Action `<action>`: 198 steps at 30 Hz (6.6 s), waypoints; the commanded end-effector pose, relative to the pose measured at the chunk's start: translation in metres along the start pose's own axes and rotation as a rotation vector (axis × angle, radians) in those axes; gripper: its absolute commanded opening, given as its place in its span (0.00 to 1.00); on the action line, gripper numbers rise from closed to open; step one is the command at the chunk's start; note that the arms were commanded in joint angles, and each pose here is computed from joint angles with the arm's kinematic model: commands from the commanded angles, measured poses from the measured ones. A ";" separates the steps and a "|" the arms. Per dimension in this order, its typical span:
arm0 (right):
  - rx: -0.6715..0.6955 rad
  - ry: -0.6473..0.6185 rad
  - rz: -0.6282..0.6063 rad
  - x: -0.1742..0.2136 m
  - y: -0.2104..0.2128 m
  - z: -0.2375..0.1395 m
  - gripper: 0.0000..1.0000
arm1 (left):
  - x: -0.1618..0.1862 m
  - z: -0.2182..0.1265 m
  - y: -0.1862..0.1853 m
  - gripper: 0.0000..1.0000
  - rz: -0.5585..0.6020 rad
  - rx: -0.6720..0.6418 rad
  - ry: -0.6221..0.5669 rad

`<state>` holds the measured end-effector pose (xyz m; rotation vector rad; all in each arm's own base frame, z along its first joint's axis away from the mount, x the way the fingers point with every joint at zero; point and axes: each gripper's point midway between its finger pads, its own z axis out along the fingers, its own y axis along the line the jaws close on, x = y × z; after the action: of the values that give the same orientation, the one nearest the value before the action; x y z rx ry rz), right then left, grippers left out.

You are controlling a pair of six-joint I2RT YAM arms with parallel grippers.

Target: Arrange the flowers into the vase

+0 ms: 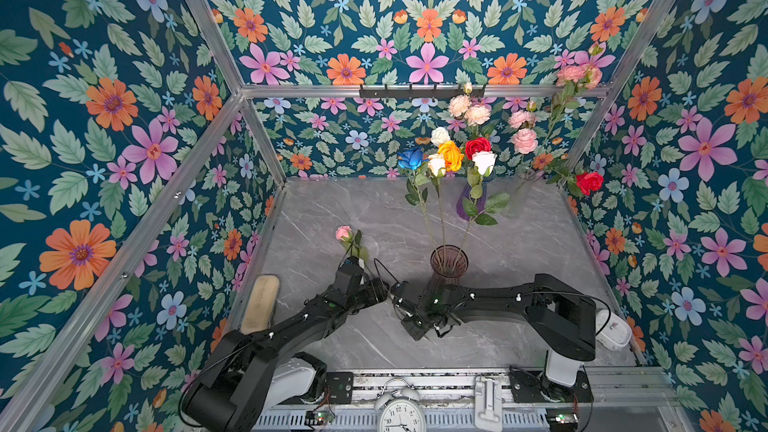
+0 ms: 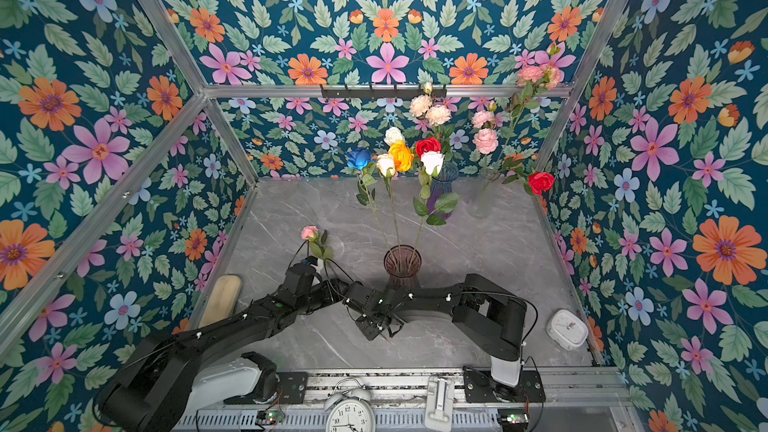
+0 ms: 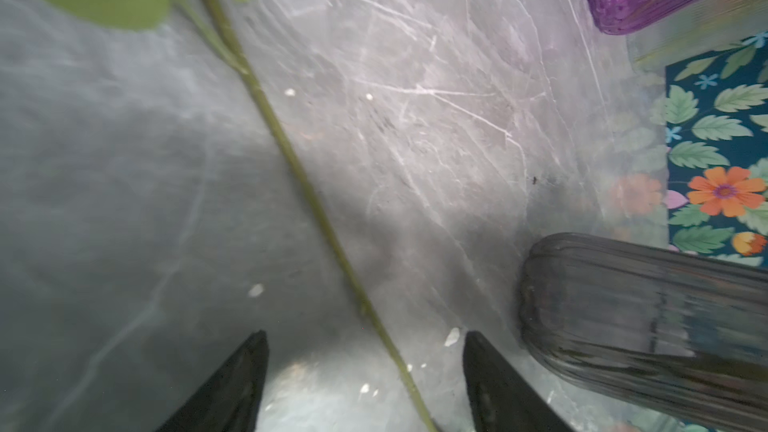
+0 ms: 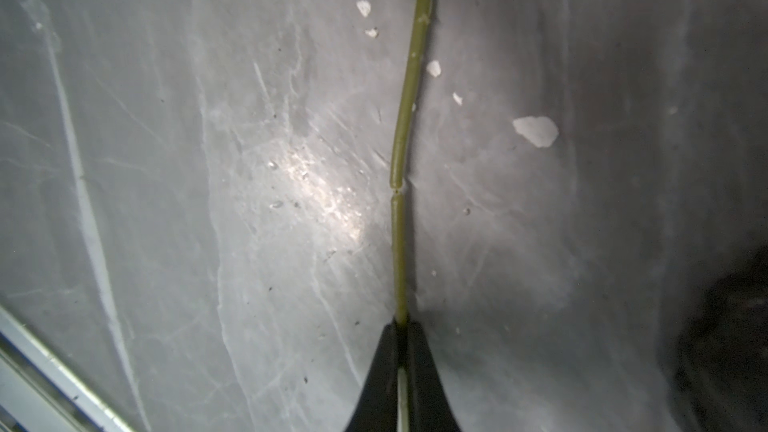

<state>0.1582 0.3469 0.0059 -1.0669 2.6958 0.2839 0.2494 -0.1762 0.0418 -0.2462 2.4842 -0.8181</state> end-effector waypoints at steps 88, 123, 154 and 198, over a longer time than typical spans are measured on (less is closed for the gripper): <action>-0.027 -0.601 -0.004 -0.033 0.003 -0.193 0.00 | -0.059 -0.106 -0.142 0.58 0.067 0.514 -0.089; -0.082 -0.560 -0.018 -0.007 0.016 -0.174 0.00 | -0.074 -0.132 -0.163 0.22 0.132 0.536 -0.132; -0.032 -0.960 0.467 0.098 -0.126 -0.258 0.42 | -0.099 -0.243 -0.226 0.00 0.515 0.720 -0.447; 0.179 -0.880 0.361 0.103 -0.137 -0.184 0.55 | -0.134 -0.261 -0.319 0.00 0.643 0.964 -0.586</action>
<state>0.1536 0.1369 0.1361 -0.2792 2.0474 0.4205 0.2297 -0.2550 0.4702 0.5297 1.2810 -1.3214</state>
